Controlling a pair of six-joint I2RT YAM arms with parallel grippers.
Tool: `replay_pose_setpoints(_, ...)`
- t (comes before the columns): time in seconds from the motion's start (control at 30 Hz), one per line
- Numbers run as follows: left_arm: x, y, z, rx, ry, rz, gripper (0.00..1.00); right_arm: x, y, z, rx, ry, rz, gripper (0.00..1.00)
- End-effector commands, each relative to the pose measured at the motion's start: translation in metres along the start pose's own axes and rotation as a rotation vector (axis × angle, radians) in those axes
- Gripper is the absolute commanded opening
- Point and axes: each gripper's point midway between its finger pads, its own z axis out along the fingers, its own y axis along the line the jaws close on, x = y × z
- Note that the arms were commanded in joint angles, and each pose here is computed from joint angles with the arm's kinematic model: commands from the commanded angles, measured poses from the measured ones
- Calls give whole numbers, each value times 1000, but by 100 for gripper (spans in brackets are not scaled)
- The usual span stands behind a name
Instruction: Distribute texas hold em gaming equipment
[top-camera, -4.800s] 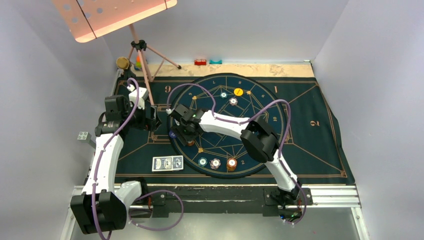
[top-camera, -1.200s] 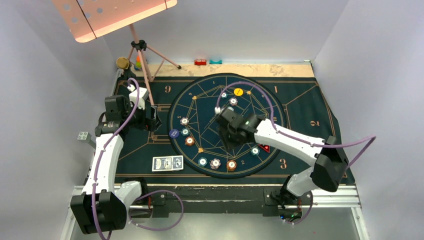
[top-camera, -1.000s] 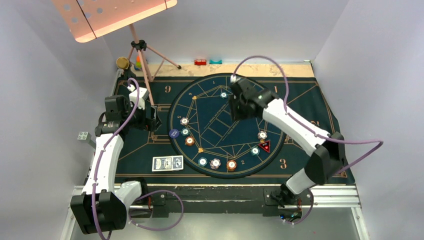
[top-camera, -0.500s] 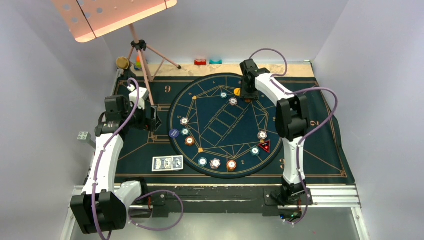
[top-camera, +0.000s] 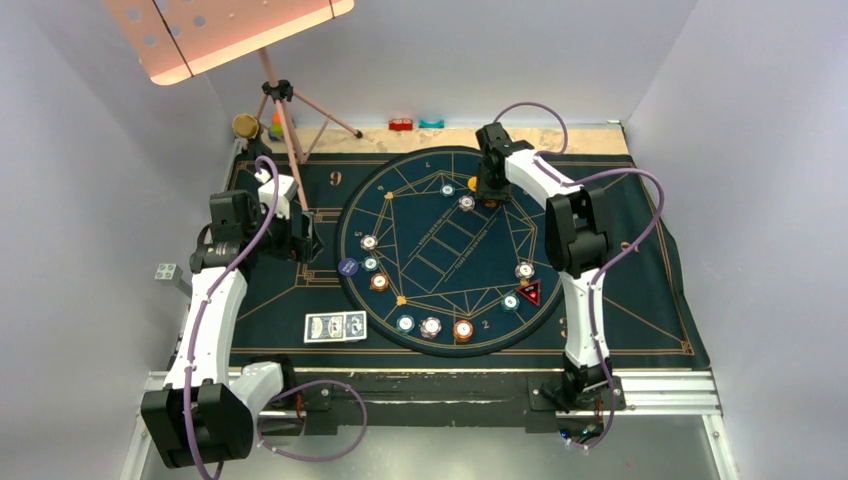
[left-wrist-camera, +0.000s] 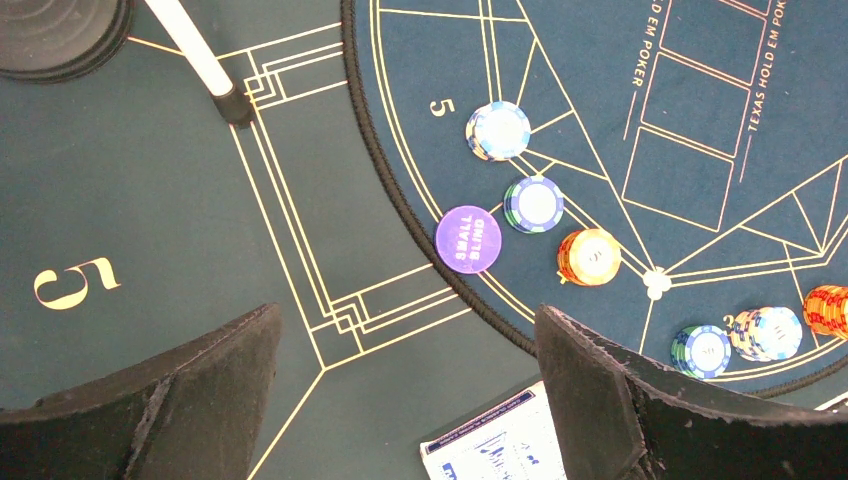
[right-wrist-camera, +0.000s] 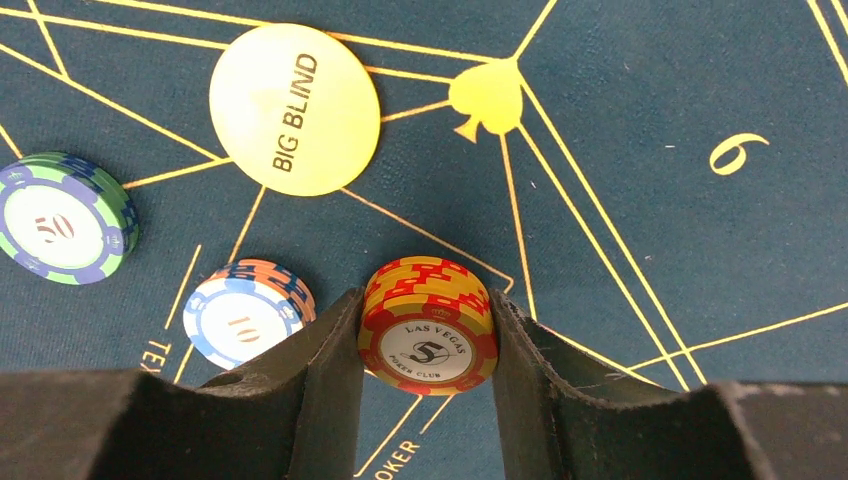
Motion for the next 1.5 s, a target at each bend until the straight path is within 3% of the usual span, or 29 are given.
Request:
replay_pose_setpoints(0.0, -7, 0, -2, 8, -34, 23, 100, -13, 12, 1, -50, -30, -2, 26)
replay_pose_setpoints(0.13, -8, 0, -3, 7, -35, 23, 100, -6, 15, 4, -63, 1, -3, 59)
replay_pose_setpoints(0.23, -8, 0, -3, 7, -37, 24, 100, -9, 15, -3, -63, -6, 4, 76)
replay_pose_setpoints(0.3, -8, -1, -3, 9, -39, 27, 100, -15, 13, -11, -60, -22, 8, 81)
replay_pose_setpoints(0.6, -9, -2, -4, 13, -43, 27, 100, -52, 9, -106, -114, -188, 50, 85)
replay_pose_setpoints(0.73, -9, -2, -4, 13, -42, 26, 100, -36, 13, -155, -147, -247, 9, 84)
replay_pose_setpoints(0.87, -8, -2, -4, 12, -42, 26, 100, 24, 33, -184, -198, -223, -111, 85)
replay_pose_setpoints(1.17, -7, -2, -3, 16, -36, 24, 100, 215, 53, -207, -282, 12, -378, 93)
replay_pose_setpoints(1.47, -7, -2, -2, 18, -32, 20, 100, 296, 59, -210, -380, 121, -484, 95)
